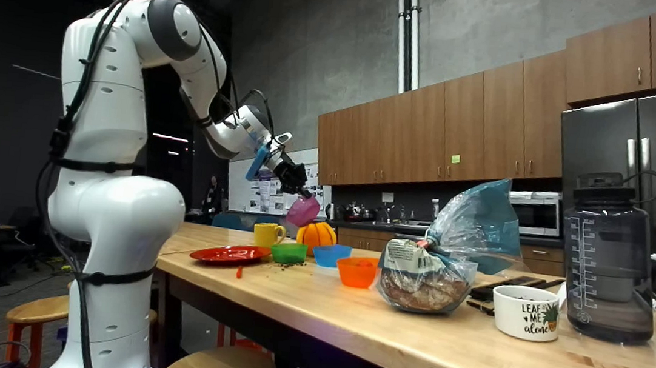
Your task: Pour the contents in the purple bowl into the green bowl.
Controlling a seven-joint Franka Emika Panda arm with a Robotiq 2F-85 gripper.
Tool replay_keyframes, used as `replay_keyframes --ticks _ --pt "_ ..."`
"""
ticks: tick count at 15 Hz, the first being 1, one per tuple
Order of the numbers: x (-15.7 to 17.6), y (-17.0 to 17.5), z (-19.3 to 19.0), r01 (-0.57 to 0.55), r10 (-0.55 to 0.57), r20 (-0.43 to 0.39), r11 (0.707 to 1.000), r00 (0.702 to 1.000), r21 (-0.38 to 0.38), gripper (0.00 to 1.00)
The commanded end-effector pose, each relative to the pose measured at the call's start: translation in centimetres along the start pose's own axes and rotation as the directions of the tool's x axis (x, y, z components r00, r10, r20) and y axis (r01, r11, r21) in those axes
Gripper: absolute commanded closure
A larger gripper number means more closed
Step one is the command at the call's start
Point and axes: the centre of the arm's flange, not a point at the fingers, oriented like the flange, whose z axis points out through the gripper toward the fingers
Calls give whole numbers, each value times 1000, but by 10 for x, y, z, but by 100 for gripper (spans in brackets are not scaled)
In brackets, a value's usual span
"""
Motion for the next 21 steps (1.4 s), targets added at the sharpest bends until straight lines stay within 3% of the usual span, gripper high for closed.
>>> replay_keyframes --ticks 1,7,14,21 --pt "-21 -4 -30 15 -35 -141 990 989 -138 99" --pt "-55 -17 -53 71 -152 -255 951 955 -301 99" --pt "-98 -43 -63 112 -254 -300 901 919 -420 99" --pt "-125 -75 -65 107 -292 -312 862 904 -496 99"
